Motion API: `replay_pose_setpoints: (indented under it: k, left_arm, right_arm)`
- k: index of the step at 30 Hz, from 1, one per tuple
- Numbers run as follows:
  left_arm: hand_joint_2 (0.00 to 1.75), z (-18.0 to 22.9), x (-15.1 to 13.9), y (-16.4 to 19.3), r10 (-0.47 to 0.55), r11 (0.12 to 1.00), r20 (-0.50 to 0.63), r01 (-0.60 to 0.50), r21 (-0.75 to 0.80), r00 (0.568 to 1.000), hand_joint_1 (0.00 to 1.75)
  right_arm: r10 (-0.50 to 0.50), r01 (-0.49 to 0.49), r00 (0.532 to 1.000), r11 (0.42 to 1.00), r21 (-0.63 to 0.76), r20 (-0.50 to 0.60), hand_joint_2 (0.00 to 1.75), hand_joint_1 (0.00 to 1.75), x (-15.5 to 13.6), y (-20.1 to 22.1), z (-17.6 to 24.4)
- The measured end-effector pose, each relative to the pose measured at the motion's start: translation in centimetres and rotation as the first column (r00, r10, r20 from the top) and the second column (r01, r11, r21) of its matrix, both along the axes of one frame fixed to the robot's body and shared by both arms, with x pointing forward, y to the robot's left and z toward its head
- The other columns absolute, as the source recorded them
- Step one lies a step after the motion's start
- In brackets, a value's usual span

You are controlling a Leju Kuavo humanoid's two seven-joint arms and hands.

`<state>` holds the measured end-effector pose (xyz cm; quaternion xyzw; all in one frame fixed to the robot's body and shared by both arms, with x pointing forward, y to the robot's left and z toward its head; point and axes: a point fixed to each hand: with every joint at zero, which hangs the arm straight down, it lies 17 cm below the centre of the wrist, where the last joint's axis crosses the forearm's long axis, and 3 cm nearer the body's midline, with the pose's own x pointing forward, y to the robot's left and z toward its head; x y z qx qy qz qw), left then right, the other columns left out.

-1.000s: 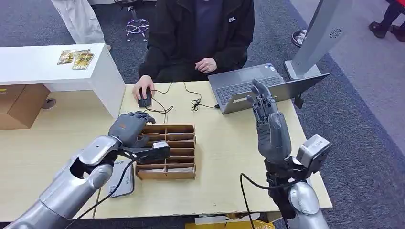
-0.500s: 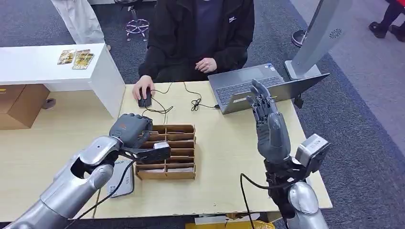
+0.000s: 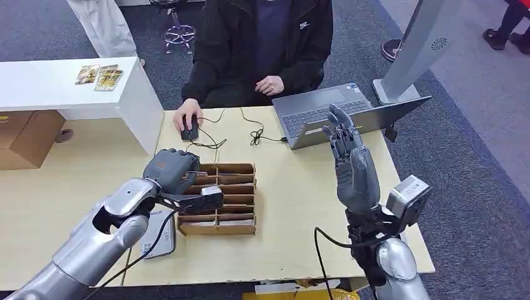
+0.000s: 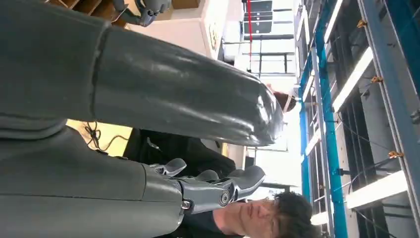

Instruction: Pass the card to the sensor for recognition and then transmit it.

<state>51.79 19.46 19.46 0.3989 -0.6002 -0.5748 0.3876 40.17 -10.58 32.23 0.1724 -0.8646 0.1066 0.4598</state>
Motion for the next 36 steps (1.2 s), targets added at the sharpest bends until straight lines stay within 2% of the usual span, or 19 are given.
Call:
replay_pose_setpoints:
  k: [29, 36]
  left_arm:
    - [1.75, 1.4, -0.4, 0.1, -0.009, 0.994, 0.0, 0.009, -0.11, 1.0, 1.75]
    - [1.75, 3.0, -1.1, 0.5, -0.014, 0.969, 0.012, 0.016, -0.247, 1.0, 1.75]
  right_arm:
    - [-0.007, 0.007, 1.0, 1.0, 0.003, -0.001, 0.0, 0.0, 0.1, -0.1, 0.0]
    - [-0.024, 0.024, 1.0, 1.0, 0.01, -0.004, 0.0, 0.0, 0.2, -0.5, 0.0]
